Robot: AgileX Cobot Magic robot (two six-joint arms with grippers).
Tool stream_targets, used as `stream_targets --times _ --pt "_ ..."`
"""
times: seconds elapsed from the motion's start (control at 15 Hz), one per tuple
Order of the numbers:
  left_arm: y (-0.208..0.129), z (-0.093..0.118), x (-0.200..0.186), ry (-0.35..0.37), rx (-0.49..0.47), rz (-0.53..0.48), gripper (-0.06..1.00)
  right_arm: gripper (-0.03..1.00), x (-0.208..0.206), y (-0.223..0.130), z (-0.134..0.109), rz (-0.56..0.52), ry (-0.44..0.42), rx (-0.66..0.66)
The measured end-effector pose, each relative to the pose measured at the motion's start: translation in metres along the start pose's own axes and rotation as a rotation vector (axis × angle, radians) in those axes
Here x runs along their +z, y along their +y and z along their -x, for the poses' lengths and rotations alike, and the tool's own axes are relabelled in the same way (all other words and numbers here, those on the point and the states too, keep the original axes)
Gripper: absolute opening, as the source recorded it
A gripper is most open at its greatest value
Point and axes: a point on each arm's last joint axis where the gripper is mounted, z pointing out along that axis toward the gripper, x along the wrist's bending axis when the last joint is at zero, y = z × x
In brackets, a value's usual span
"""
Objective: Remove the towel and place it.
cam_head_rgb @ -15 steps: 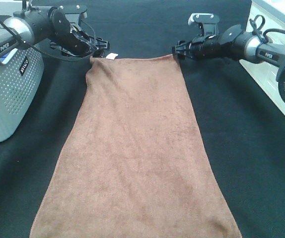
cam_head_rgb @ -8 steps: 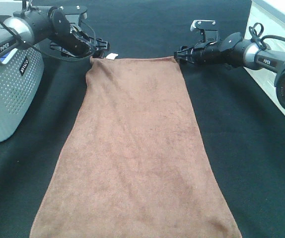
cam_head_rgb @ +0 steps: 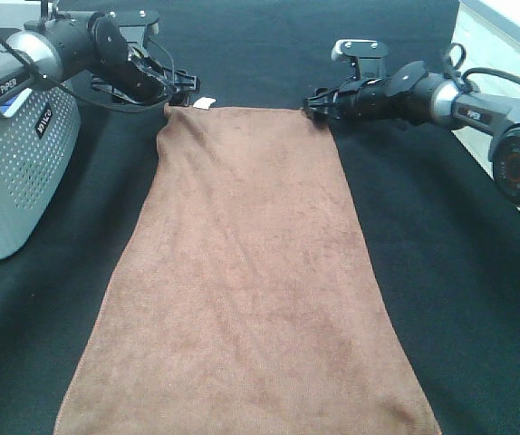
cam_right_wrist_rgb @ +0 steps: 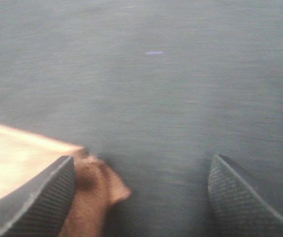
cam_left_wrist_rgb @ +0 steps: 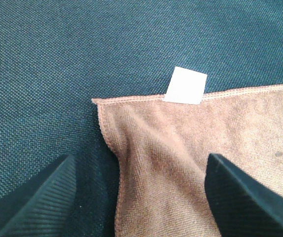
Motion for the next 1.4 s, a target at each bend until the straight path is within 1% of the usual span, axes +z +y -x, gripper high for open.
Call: stream_targets --times 0.2,0.27,0.33,0.4,0.47,0.6,0.73,0.8,1.13,1.4 --pt "0.0 0.0 0.0 0.0 0.0 0.0 0.69 0.69 0.003 -0.003 -0.003 0.007 -0.006 -0.003" --pt "0.0 0.0 0.0 0.0 0.0 0.0 0.69 0.65 0.003 -0.003 -0.003 0.012 -0.011 -0.003" --pt "0.0 0.0 0.0 0.0 0.0 0.0 0.69 0.59 0.003 -0.003 -0.002 0.016 -0.016 -0.008" --pt "0.0 0.0 0.0 0.0 0.0 0.0 0.69 0.59 0.003 -0.003 -0.002 0.016 -0.016 -0.008" --pt "0.0 0.0 0.0 0.003 0.004 0.0 0.69 0.46 0.003 -0.003 -0.002 0.015 -0.021 -0.031" --pt "0.0 0.0 0.0 0.005 0.007 0.0 0.69 0.26 0.003 -0.003 -0.002 0.006 -0.021 -0.06" --pt "0.0 0.0 0.0 0.005 0.007 0.0 0.69 0.07 0.003 -0.004 -0.003 -0.001 -0.02 -0.085" --pt "0.0 0.0 0.0 0.005 0.007 0.0 0.69 0.01 0.002 -0.003 -0.002 -0.006 -0.017 -0.094" --pt "0.001 -0.001 0.0 0.008 0.013 0.01 0.69 0.01 -0.006 0.005 0.025 -0.008 -0.051 -0.098" --pt "0.002 -0.001 0.0 0.008 0.013 0.017 0.69 0.01 -0.008 0.01 0.025 0.01 -0.061 -0.105"
